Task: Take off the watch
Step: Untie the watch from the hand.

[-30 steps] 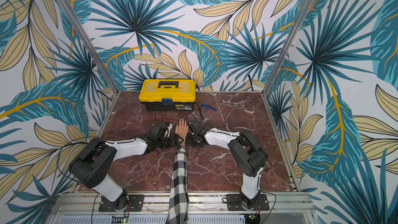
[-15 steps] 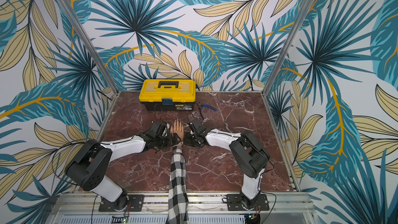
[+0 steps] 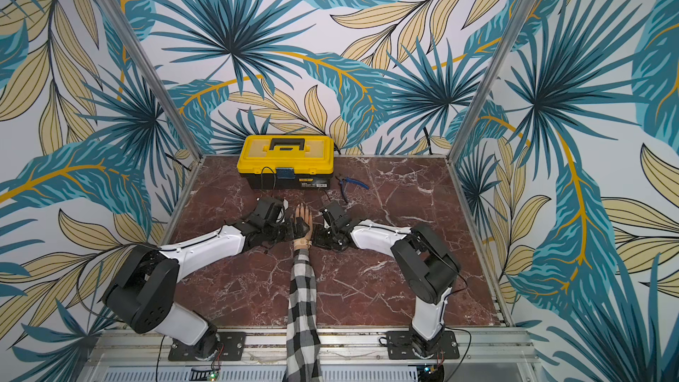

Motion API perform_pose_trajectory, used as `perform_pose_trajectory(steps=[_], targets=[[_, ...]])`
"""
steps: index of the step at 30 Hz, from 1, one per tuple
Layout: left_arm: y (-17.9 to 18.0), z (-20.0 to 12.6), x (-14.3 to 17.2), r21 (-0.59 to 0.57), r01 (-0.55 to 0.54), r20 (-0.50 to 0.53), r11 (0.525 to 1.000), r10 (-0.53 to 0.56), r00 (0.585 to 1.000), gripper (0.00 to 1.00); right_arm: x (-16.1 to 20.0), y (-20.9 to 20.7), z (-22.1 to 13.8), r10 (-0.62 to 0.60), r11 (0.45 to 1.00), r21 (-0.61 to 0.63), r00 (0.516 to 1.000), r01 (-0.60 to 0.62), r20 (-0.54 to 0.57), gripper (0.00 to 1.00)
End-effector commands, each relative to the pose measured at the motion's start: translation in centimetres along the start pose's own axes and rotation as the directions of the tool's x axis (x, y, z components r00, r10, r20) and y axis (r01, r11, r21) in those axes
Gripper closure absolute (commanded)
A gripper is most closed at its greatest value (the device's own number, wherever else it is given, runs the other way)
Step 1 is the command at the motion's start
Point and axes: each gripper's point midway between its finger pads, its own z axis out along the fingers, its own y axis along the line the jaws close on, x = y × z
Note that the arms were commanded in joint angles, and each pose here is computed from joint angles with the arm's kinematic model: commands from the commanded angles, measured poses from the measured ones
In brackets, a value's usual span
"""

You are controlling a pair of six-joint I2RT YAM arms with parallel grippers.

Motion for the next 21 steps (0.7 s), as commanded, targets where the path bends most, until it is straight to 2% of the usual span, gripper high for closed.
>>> perform_pose_trajectory(steps=[1,9,21], targets=[[-0.3,-0.1,-0.4,-0.025,-0.036,-0.008,0.999,0.036,0.999,0.03,0.8,-0.1,0.2,0.003,1.000,-0.006,1.000,-0.004,-0.028,1.00],[0.5,0.6,0.7,-0.136,-0.096,-0.093,0.986,0.084,0.992,0.03,0.8,0.0,0.3,0.005,1.000,-0.010,1.000,-0.005,-0.027,1.00],[0.8,2.2,2.5,-0.167,-0.115,-0.152,0.979,0.090,0.984,0.04,0.7,0.2,0.2,0.004,1.000,-0.012,1.000,-0.005,-0.025,1.00]])
